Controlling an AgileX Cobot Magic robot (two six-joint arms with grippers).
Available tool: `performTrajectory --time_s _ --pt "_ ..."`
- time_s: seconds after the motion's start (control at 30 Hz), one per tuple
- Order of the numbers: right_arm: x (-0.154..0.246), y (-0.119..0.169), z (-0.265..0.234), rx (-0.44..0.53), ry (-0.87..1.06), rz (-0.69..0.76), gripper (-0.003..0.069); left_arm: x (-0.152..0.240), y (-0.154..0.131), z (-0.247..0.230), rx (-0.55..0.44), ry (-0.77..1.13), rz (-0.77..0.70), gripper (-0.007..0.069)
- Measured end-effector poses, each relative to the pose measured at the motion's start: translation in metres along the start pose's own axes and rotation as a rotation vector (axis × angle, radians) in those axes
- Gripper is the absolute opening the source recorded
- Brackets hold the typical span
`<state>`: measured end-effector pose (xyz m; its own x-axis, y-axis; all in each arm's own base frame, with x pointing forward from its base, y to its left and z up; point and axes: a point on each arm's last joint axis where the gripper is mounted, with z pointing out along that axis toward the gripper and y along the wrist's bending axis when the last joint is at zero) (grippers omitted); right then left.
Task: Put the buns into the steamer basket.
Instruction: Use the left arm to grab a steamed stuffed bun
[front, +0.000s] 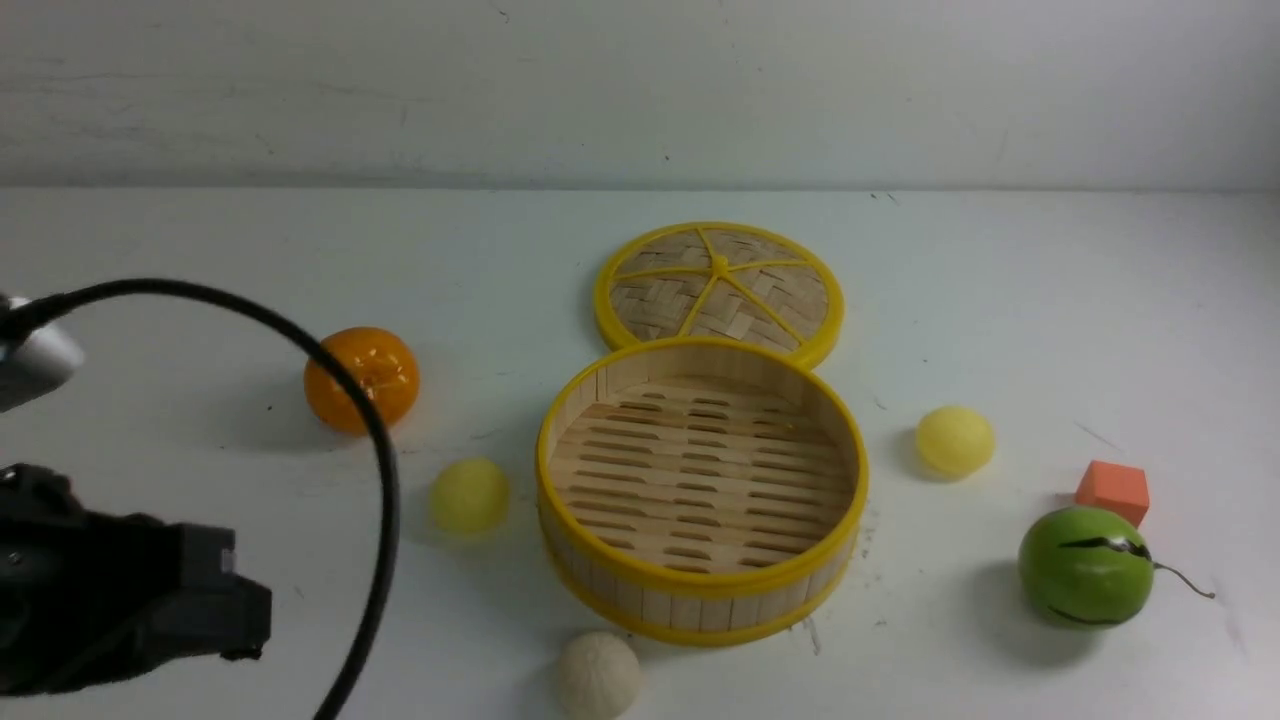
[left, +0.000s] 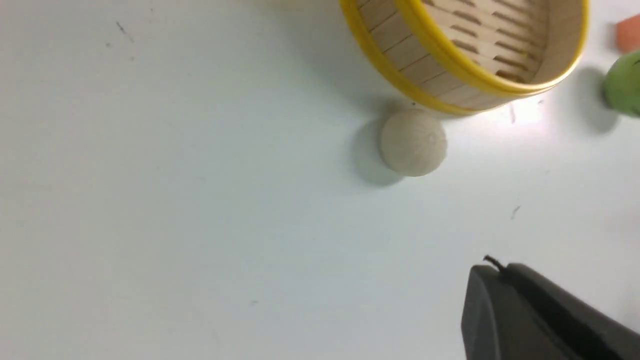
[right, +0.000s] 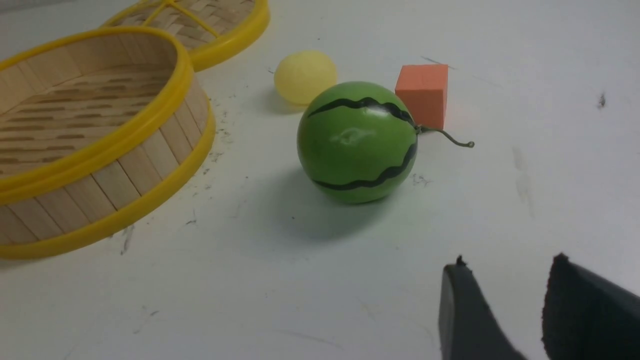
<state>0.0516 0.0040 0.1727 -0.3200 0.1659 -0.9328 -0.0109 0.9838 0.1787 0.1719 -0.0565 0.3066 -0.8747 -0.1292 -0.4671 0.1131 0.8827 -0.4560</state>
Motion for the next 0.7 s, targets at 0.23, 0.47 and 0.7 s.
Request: performTrajectory --time_s 0.23,0.47,0.7 --pt "0.0 0.0 0.0 0.0 0.0 0.0 0.0239 -0.049 0.004 0.065 0.018 0.201 0.027 -0.0013" --pt "0.0 0.0 0.0 0.0 0.0 0.001 0.0239 -0.054 -0.041 0.096 -0.107 0.244 0.28 -0.0013" --pt "0.0 0.0 0.0 0.0 0.0 0.001 0.0239 -0.089 -0.04 0.136 -0.232 0.195 0.34 -0.0013"
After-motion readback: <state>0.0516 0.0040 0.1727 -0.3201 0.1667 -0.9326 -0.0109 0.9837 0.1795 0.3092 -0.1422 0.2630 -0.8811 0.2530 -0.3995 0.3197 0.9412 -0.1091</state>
